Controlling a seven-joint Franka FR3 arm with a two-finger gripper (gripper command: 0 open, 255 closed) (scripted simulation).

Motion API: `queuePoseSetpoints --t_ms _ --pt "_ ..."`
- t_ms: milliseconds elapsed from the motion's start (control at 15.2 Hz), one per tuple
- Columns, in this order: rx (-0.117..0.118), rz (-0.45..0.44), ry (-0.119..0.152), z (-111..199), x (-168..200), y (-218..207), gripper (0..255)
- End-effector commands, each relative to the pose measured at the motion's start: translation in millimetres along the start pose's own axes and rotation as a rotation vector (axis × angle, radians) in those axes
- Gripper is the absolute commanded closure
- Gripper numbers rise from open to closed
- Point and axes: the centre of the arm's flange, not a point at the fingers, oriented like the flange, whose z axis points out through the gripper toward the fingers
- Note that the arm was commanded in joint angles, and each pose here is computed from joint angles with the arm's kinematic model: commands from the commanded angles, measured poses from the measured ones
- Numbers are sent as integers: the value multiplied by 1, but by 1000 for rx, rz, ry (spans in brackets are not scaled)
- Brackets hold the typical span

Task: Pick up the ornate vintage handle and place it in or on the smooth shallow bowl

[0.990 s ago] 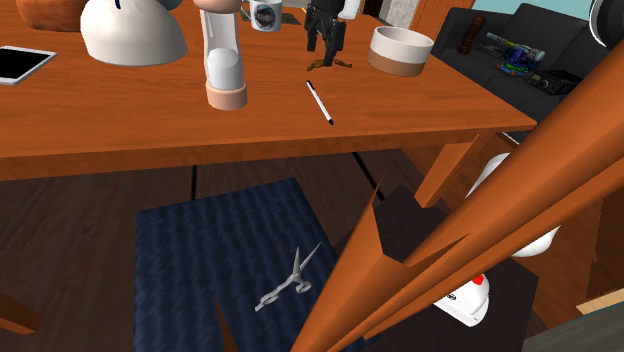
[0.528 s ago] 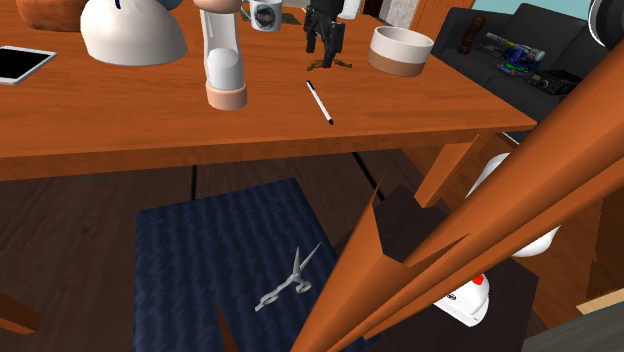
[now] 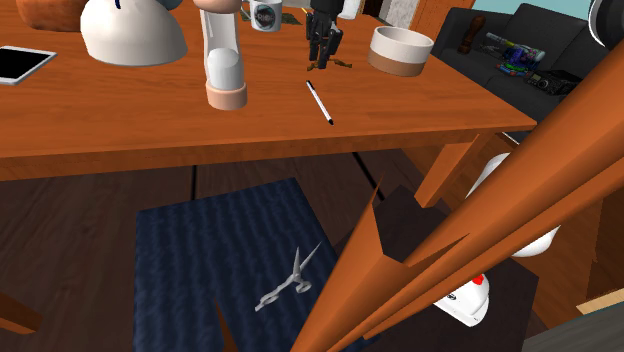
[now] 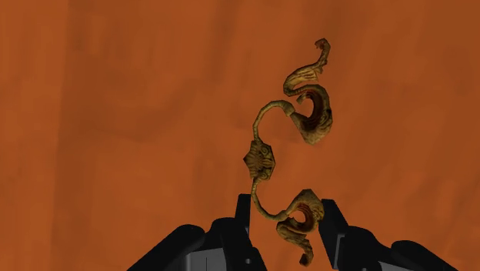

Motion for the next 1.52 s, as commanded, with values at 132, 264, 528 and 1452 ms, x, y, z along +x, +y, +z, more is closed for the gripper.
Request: queuePoseSetpoints --t_ms 132,264,528,1452 --pt "0 0 0 -5 0 0 255" --pt "0 0 0 -16 0 1 255" --pt "0 0 0 -37 0 1 255" --pt "0 0 0 -111 0 3 255"
